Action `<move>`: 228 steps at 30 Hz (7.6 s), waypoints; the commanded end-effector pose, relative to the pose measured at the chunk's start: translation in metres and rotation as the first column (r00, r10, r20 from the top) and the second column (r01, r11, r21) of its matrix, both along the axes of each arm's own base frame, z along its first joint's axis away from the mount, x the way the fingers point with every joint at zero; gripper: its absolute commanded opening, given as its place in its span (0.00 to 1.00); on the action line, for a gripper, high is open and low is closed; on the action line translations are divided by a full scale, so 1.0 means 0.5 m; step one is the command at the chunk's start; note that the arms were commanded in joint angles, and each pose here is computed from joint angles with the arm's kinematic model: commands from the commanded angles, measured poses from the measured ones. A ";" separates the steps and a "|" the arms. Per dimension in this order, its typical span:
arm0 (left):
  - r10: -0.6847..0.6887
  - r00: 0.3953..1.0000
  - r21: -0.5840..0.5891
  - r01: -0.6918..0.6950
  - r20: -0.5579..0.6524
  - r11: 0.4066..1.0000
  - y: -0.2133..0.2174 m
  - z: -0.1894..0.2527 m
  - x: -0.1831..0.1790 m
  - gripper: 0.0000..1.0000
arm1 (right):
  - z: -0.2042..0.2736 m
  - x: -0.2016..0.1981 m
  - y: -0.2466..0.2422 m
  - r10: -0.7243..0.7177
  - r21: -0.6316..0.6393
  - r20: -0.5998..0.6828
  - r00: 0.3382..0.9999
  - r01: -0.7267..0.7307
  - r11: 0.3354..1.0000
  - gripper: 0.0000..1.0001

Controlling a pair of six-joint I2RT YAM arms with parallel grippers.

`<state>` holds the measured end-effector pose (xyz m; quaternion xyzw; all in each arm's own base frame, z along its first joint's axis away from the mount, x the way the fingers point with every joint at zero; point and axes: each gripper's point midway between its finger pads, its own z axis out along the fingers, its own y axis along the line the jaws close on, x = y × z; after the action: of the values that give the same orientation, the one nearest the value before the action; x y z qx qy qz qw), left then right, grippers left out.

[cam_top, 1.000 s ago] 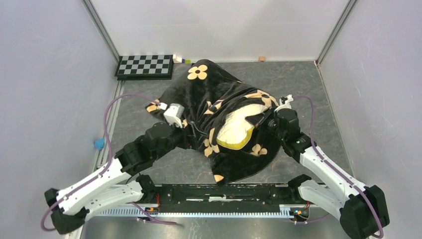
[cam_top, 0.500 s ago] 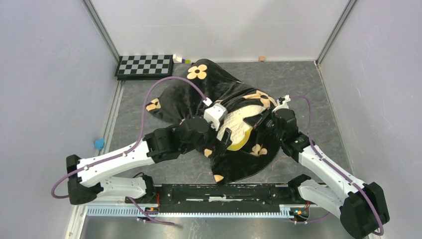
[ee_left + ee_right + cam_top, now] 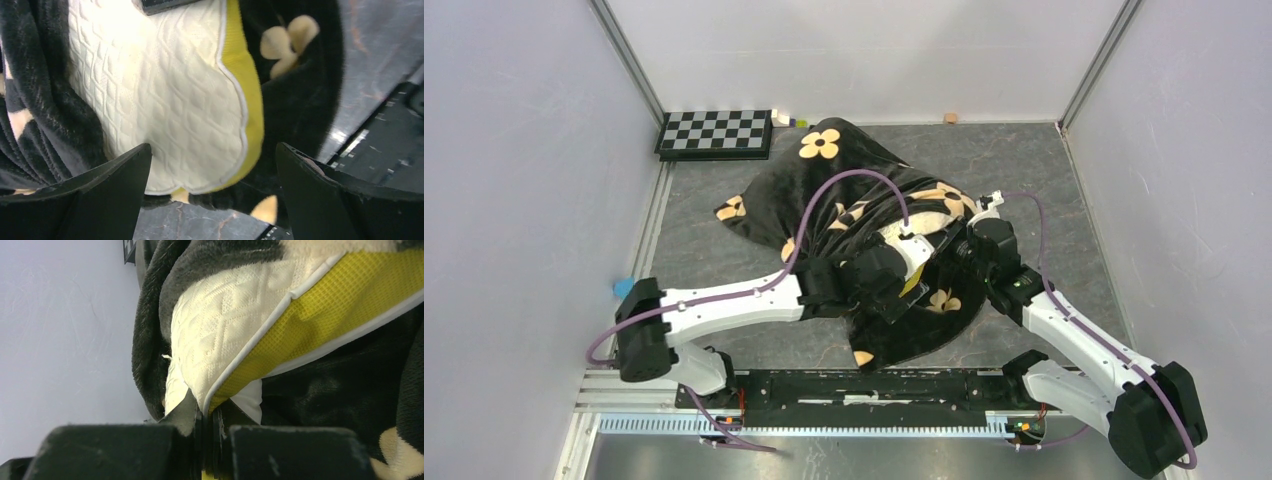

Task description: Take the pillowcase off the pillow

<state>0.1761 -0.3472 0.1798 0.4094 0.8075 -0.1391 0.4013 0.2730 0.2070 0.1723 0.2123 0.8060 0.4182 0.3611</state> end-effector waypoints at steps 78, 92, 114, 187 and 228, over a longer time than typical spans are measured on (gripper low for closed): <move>0.351 0.931 -0.395 -0.286 0.102 0.873 0.284 0.319 -0.004 0.02 | -0.057 0.019 -0.154 0.302 -0.607 0.398 0.866 0.002 0.795 0.14; 0.236 0.972 -0.522 -0.197 0.009 0.830 0.253 0.347 -0.049 0.02 | -0.169 0.260 -0.104 0.197 -0.606 0.244 0.950 -0.009 0.795 0.00; -0.076 0.971 -0.471 -0.041 -0.228 0.881 -0.059 0.104 -0.072 0.02 | 0.118 0.252 -0.183 0.073 -0.672 0.249 0.966 0.118 0.731 0.98; 0.679 0.627 -0.416 -0.773 -0.381 0.479 0.364 -0.016 0.186 1.00 | 0.133 -0.045 -0.456 -0.452 -0.633 0.385 0.804 0.587 0.505 0.00; 0.487 -0.031 0.060 -0.997 -0.873 0.044 0.383 -0.300 0.139 0.92 | 0.130 -0.040 -0.428 -0.457 -0.531 0.399 0.795 0.607 0.591 0.00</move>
<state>0.2350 -0.1475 0.0352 -0.4050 0.8671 -0.2425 0.1591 0.2409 -0.0080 0.2078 0.2309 0.7966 -0.0209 0.5584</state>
